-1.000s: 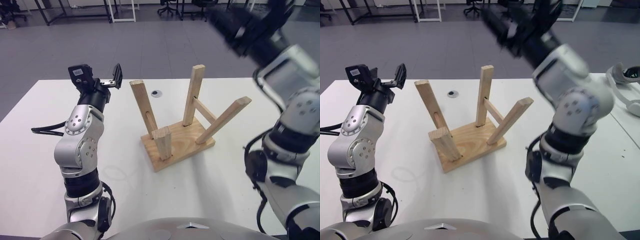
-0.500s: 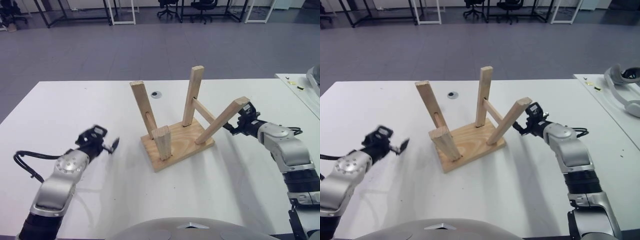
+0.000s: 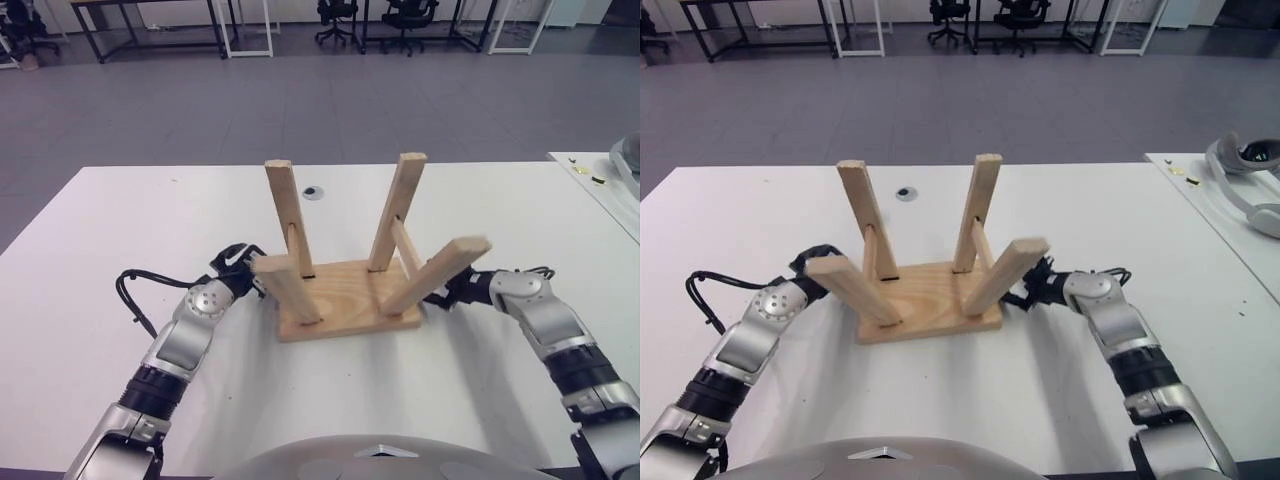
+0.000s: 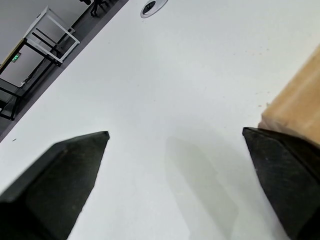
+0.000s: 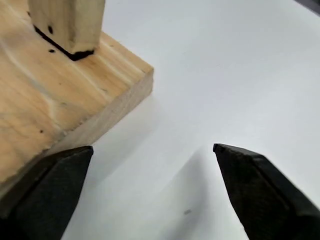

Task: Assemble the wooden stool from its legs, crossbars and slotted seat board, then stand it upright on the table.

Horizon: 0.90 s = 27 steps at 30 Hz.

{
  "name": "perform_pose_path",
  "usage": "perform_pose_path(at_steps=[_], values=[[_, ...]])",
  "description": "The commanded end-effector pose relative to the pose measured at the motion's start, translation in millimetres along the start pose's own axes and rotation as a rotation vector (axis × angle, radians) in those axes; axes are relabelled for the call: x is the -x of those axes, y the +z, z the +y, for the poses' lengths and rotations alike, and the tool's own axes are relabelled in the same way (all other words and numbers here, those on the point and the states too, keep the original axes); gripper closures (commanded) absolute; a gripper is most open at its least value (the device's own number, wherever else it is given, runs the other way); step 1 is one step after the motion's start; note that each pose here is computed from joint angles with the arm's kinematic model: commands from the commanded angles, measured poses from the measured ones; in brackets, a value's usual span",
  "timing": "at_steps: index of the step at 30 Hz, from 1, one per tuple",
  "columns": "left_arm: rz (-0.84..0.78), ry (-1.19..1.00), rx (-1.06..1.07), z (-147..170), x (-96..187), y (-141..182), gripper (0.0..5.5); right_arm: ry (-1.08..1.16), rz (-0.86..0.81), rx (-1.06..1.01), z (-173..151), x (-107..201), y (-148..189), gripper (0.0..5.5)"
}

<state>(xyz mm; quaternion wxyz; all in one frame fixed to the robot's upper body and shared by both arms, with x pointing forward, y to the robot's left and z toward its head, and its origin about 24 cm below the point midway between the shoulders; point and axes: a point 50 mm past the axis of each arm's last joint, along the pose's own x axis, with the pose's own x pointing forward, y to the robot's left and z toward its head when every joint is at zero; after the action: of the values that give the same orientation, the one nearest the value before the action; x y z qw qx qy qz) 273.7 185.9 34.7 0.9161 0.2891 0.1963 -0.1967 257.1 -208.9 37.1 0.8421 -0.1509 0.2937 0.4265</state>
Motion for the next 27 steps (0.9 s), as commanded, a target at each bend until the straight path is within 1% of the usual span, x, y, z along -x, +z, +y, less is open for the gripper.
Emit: perform_pose_path(at_steps=[1,2,4,6,8,11,12,14,15,16,18,21,23,27], values=[[-0.032,-0.002,0.033,-1.7,-12.6,10.3,0.55,0.071,0.019,-0.046,18.4,-3.1,-3.8,0.97],[-0.037,0.002,0.039,-0.1,-10.8,9.6,0.55,0.004,0.014,-0.043,11.7,-3.0,-3.6,0.97],[-0.011,0.013,0.029,5.9,-0.9,-1.7,0.55,-0.097,0.004,-0.067,1.3,-0.1,-4.5,0.97],[0.022,0.009,0.004,15.5,16.2,-16.7,0.55,-0.119,0.004,-0.079,-0.7,8.7,-7.2,0.97],[0.039,-0.016,-0.015,36.0,42.3,-35.2,0.55,-0.059,-0.029,-0.061,5.7,28.2,-4.8,0.97],[0.003,-0.074,-0.071,67.8,72.6,-48.1,0.55,0.053,-0.128,-0.055,16.5,56.6,12.1,0.97],[-0.059,-0.123,-0.036,78.3,82.1,-45.2,0.55,0.082,-0.169,-0.063,17.2,67.2,20.8,0.97],[-0.196,-0.301,0.042,82.6,96.7,-31.8,0.55,0.185,-0.236,-0.098,25.7,81.1,35.1,0.97],[-0.262,-0.420,0.094,77.9,101.9,-21.9,0.76,0.262,-0.237,-0.104,35.6,84.1,38.7,0.97],[-0.281,-0.536,0.110,71.6,105.1,-15.2,1.00,0.329,-0.206,-0.092,46.0,84.8,38.3,0.97],[-0.273,-0.691,0.086,62.6,105.4,-8.8,1.04,0.406,-0.158,-0.076,57.2,83.7,37.1,0.97],[-0.251,-0.783,-0.044,55.2,91.8,-6.6,1.04,0.407,-0.130,-0.027,57.3,74.6,37.1,0.97],[-0.297,-0.810,-0.109,46.0,79.3,-1.4,1.04,0.395,-0.166,-0.016,56.4,64.5,40.6,0.97],[-0.401,-0.841,-0.149,28.5,60.3,6.8,1.04,0.417,-0.197,-0.004,59.7,47.5,40.8,0.97]])
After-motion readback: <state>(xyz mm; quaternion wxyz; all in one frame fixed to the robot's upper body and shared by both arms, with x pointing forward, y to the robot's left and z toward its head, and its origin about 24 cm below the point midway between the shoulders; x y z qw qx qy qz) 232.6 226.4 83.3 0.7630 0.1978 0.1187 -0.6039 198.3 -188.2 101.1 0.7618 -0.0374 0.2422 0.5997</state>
